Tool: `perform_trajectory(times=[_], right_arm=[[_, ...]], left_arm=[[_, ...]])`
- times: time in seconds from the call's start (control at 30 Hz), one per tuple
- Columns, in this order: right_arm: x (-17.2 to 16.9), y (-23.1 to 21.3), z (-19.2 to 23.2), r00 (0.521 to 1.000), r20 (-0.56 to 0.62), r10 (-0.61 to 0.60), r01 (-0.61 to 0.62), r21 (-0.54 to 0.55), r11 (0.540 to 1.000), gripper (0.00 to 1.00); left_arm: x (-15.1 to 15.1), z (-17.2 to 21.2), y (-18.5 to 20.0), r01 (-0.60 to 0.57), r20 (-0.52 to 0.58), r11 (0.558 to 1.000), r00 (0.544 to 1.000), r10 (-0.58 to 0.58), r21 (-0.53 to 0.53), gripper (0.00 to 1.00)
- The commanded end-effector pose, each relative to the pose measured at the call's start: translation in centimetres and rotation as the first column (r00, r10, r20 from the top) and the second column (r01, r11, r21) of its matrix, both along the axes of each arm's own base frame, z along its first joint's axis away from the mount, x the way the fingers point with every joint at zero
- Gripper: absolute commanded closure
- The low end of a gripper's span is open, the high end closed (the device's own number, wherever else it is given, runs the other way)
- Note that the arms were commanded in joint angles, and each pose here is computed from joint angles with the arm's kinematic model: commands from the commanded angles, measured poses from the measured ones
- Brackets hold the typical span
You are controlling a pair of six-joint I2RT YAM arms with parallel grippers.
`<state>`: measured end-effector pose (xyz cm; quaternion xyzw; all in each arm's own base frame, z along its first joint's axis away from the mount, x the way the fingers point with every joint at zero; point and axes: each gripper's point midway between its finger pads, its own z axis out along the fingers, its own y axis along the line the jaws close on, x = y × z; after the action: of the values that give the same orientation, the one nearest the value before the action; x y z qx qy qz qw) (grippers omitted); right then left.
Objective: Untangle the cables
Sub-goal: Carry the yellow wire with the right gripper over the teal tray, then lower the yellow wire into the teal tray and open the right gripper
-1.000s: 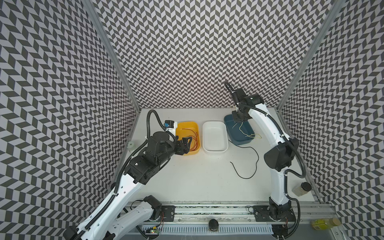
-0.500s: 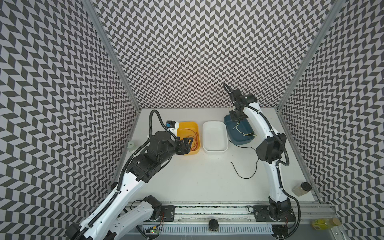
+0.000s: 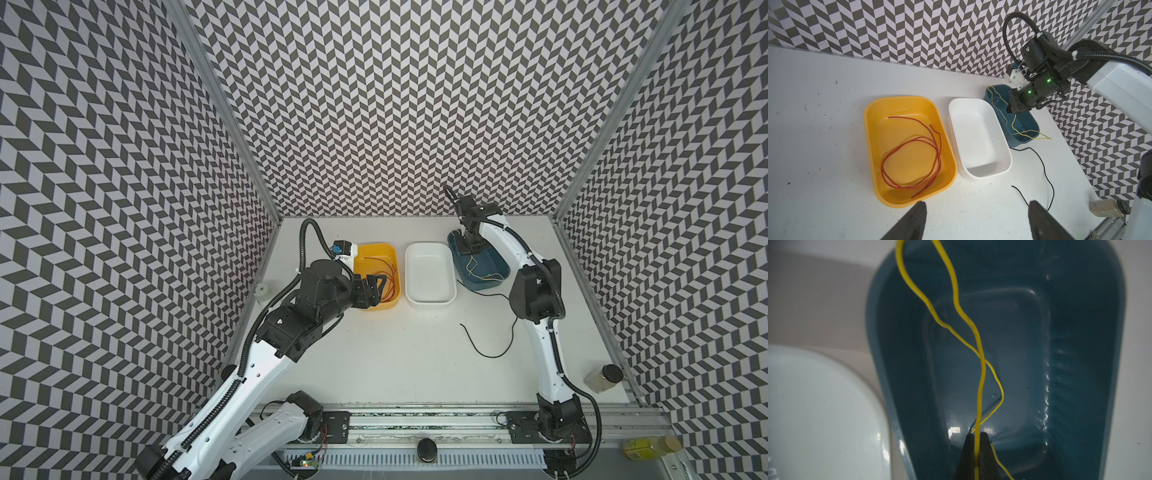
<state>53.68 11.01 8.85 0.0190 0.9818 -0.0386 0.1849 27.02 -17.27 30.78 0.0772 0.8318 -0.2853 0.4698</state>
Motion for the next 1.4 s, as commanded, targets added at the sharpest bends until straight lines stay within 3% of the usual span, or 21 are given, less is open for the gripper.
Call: perform_trajectory(times=[0.0,0.33,0.57,0.93,1.13,1.37], right_arm=[[0.9,0.1,1.7,0.996,0.08,-0.035,0.027,0.098,0.995,1.0],[1.2,-0.1,-1.1,1.0,0.013,-0.025,0.024,0.084,0.996,1.0],[2.1,0.0,-0.4,0.996,0.08,-0.035,0.027,0.1,0.995,1.0],[0.1,-1.0,-5.6,0.995,-0.089,-0.048,0.05,0.021,0.999,1.0],[0.5,-0.7,-2.3,0.998,-0.034,-0.052,0.053,0.051,0.997,0.99],[1.3,0.3,1.9,0.998,0.062,-0.032,0.024,0.115,0.993,0.84]], left_arm=[[0.2,0.2,0.0,-0.003,0.002,1.0,1.0,0.003,-0.017,0.21],[0.3,-0.1,-0.1,0.0,-0.008,1.0,1.0,0.0,-0.018,0.22],[0.5,-0.3,-0.2,0.003,-0.02,1.0,1.0,-0.003,-0.02,0.22],[0.6,-0.6,-0.4,0.012,-0.037,1.0,0.999,-0.013,-0.023,0.22],[0.7,-0.7,-0.4,0.015,-0.042,1.0,0.999,-0.015,-0.021,0.22],[0.7,-0.8,-0.4,0.015,-0.042,1.0,0.999,-0.015,-0.02,0.21]])
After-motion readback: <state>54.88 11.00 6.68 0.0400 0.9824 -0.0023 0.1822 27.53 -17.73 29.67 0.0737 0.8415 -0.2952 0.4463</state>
